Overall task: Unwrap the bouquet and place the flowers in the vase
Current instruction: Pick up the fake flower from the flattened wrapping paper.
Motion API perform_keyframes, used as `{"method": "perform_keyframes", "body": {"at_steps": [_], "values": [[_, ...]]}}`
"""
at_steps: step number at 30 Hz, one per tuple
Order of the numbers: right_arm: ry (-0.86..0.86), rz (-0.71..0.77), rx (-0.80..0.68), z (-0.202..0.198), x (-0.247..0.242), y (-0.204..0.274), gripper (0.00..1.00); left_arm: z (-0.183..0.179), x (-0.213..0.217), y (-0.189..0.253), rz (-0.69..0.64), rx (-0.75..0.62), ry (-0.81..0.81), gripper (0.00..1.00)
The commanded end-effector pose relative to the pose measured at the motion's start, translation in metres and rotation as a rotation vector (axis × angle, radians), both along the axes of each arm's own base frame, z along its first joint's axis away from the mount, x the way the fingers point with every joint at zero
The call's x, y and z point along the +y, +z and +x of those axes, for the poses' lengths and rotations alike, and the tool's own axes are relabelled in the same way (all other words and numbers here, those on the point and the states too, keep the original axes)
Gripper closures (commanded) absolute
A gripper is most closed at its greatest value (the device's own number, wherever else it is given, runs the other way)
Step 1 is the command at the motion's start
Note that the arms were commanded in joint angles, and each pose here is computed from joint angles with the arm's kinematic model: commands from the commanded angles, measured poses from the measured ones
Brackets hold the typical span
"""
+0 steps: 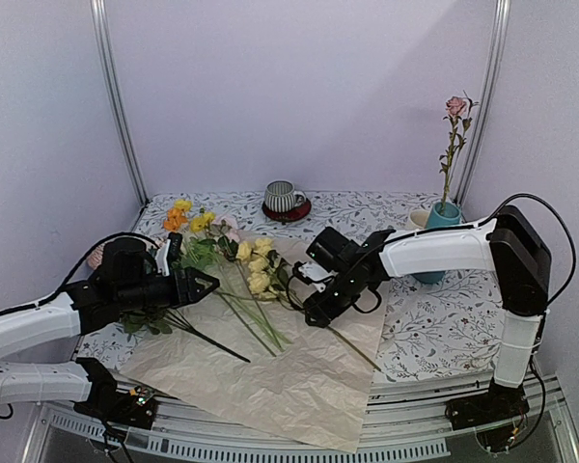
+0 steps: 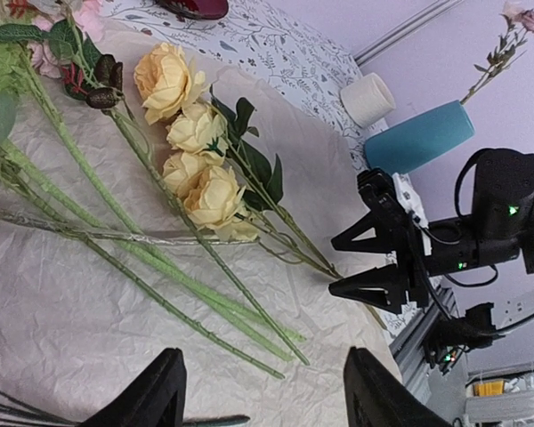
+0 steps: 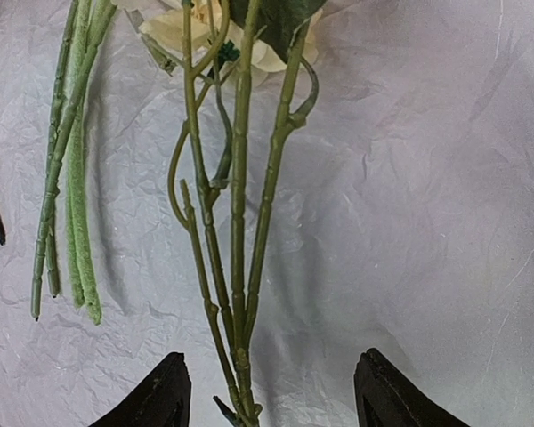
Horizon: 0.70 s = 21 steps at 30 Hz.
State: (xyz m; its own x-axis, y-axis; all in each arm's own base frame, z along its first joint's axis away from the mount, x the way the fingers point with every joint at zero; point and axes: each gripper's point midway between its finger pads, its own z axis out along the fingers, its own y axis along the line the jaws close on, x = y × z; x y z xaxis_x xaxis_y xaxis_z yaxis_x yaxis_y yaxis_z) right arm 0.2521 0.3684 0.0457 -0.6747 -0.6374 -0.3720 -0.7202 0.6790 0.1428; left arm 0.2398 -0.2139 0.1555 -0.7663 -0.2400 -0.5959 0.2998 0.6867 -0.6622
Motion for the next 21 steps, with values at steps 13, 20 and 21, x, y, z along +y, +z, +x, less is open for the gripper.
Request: {"method": "perform_keyframes", "body": {"at_steps": [13,20,21], "values": [[-0.033,-0.015,-0.073,0.017,0.006,0.003,0.79,0.002,-0.005,0.011,0.008,-0.033,-0.022,0.37],[-0.068,0.078,-0.162,0.026,0.009,0.045,0.9,0.0,-0.002,0.01,0.009,-0.039,-0.014,0.37],[-0.07,0.099,-0.178,0.027,0.01,0.054,0.9,-0.001,-0.002,0.01,0.009,-0.039,-0.013,0.37]]}}
